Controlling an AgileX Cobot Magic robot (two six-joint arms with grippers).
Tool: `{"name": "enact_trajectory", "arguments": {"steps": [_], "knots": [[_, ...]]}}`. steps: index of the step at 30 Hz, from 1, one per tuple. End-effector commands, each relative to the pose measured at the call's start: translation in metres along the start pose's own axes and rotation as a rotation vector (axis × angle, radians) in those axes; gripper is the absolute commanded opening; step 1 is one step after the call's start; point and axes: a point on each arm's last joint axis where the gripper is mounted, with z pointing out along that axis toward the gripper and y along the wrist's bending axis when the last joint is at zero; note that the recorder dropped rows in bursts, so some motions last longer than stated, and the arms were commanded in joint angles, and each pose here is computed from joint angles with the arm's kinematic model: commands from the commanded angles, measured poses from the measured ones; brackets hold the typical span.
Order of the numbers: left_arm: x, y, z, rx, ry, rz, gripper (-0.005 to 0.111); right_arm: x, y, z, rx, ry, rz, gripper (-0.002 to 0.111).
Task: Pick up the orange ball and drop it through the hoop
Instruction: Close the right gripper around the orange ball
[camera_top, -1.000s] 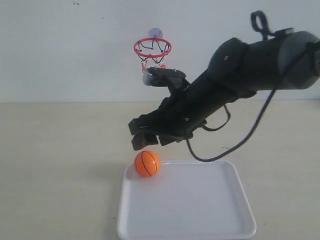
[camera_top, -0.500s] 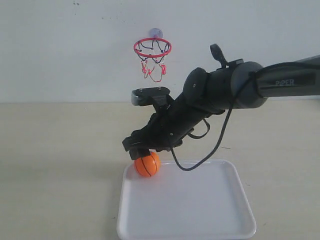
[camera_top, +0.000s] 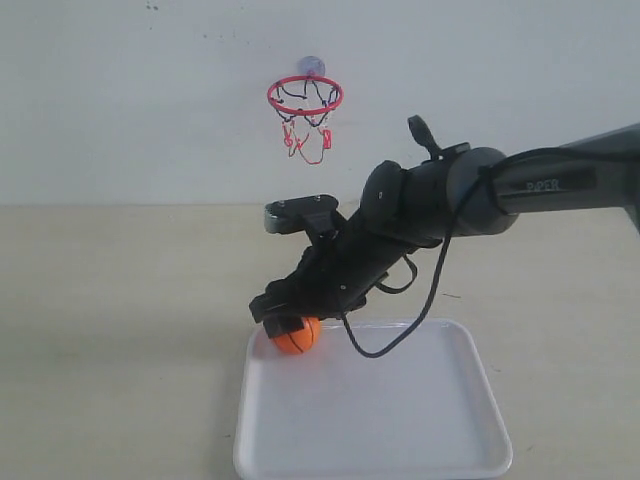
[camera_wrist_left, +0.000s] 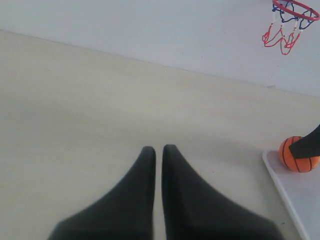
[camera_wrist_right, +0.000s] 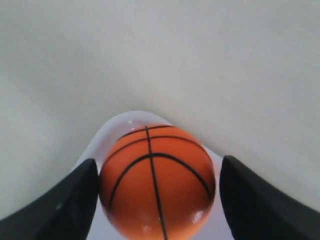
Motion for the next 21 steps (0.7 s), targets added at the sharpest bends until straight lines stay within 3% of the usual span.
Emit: {"name": "enact_trajectory", "arguments": {"steps": [1, 21], "knots": [[0.001, 0.0, 0.0, -0.003, -0.004, -0.005, 0.004, -0.001, 0.001, 0.0, 0.001, -0.001, -0.016, 0.065], [0.001, 0.0, 0.0, -0.003, -0.004, -0.005, 0.004, 0.007, -0.002, 0.01, -0.005, 0.045, 0.007, 0.062]]}}
